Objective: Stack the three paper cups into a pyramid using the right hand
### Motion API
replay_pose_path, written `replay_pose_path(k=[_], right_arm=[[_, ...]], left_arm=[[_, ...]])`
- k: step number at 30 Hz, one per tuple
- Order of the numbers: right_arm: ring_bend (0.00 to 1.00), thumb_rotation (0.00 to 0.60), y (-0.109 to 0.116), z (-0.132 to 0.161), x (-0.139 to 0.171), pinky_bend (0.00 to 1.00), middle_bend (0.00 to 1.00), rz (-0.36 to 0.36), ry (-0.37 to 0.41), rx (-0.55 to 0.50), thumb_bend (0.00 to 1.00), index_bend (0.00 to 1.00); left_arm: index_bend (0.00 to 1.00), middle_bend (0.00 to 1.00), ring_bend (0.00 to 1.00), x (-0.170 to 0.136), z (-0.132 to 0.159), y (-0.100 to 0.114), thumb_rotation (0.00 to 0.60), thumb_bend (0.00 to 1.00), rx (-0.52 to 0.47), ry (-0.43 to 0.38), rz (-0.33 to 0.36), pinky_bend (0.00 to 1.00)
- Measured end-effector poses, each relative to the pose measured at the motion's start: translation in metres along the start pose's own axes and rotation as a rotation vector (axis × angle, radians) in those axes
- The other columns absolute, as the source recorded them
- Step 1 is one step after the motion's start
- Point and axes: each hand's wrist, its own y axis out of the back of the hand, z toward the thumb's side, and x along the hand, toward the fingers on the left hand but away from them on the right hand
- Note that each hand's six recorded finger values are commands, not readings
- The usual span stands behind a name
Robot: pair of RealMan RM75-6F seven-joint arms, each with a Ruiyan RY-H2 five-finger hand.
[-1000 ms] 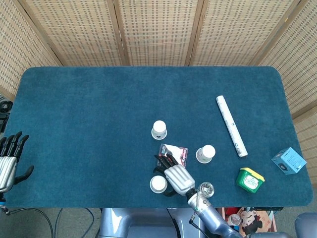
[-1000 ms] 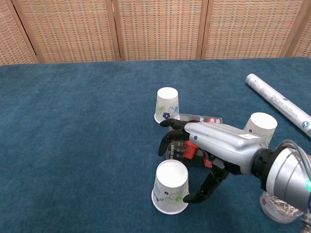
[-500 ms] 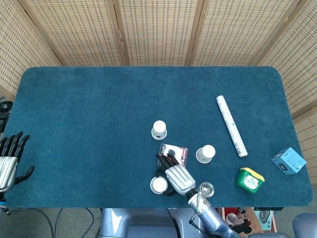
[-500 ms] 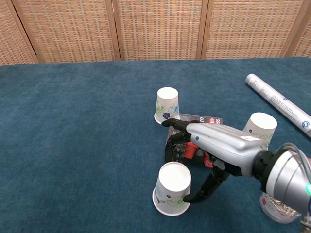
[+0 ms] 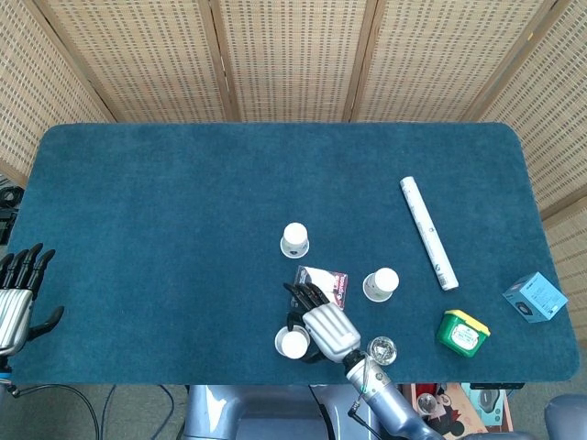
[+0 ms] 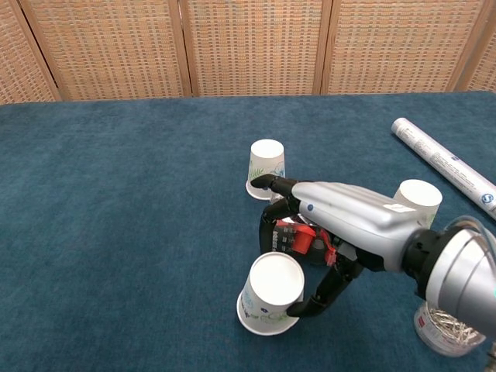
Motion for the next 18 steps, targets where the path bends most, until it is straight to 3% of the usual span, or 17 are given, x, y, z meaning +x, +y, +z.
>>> replay_pose_path(k=[8, 18], right_arm=[[0.0, 0.6, 0.024, 0.003, 0.006, 0.0, 0.0, -0.017, -0.011, 0.028, 0.04, 0.54], [0.0, 0.6, 0.077, 0.01, 0.013, 0.0, 0.0, -0.069, -0.026, 0.081, 0.04, 0.54]], left_arm=[[0.0, 0.0, 0.0, -0.001, -0.001, 0.001, 0.6, 0.31, -0.002, 0.002, 0.002, 0.0], [0.0, 0.0, 0.0, -0.002, 0.001, 0.002, 0.6, 0.31, 0.001, -0.001, 0.01, 0.0]])
